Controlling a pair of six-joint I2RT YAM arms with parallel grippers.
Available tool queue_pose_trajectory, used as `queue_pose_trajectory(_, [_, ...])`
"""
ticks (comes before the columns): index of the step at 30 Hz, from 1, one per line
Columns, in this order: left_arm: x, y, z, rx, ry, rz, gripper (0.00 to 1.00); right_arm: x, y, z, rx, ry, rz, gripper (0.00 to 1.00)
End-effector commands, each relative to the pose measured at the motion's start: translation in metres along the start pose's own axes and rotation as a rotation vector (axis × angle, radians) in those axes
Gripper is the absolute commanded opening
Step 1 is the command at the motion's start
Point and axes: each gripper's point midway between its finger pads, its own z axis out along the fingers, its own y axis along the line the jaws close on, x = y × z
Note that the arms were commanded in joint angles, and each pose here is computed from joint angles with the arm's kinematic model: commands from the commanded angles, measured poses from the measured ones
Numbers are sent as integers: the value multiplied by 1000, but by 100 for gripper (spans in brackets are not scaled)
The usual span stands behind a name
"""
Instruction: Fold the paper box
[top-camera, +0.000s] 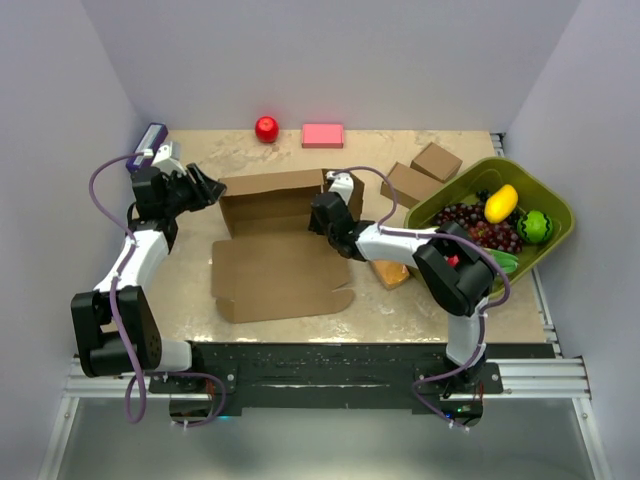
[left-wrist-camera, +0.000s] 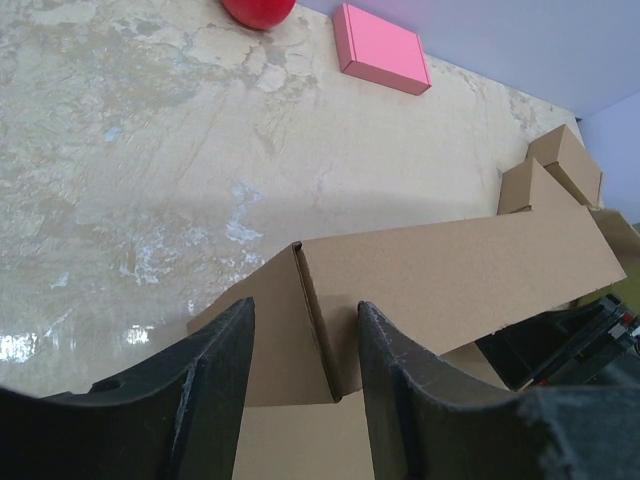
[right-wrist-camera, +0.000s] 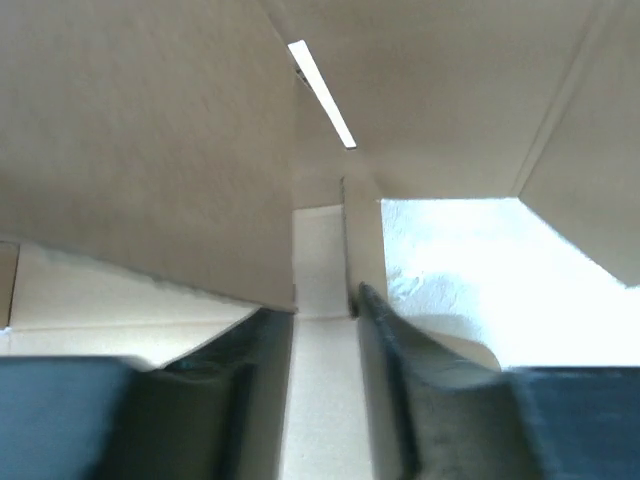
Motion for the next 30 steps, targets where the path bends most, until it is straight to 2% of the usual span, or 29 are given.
queue_pose_trajectory(1, [-13, -5, 1, 22, -26, 23, 50, -29, -3, -15, 56, -66, 10, 49])
queue_pose_trajectory(3, [-14, -6, 0, 24, -26, 22, 50, -40, -2, -22, 50, -86, 3, 55])
queue_pose_trajectory(7, [-14, -7, 0, 26, -27, 24, 50, -55, 4, -34, 18, -105, -2, 58])
queue_pose_trajectory(11, [-13, -6, 0, 24, -25, 22, 50, -58, 7, -35, -2, -87, -17, 49])
queue_pose_trajectory(15, [-14, -7, -1, 25, -28, 25, 50, -62, -8, -25, 21, -66, -7, 24])
queue_pose_trajectory(18, [-13, -7, -1, 25, -28, 25, 50, -65, -18, -16, 44, -52, -3, 16])
queue_pose_trajectory(30, [-13, -7, 0, 26, -26, 24, 50, -43, -36, 12, 111, 9, -36, 10])
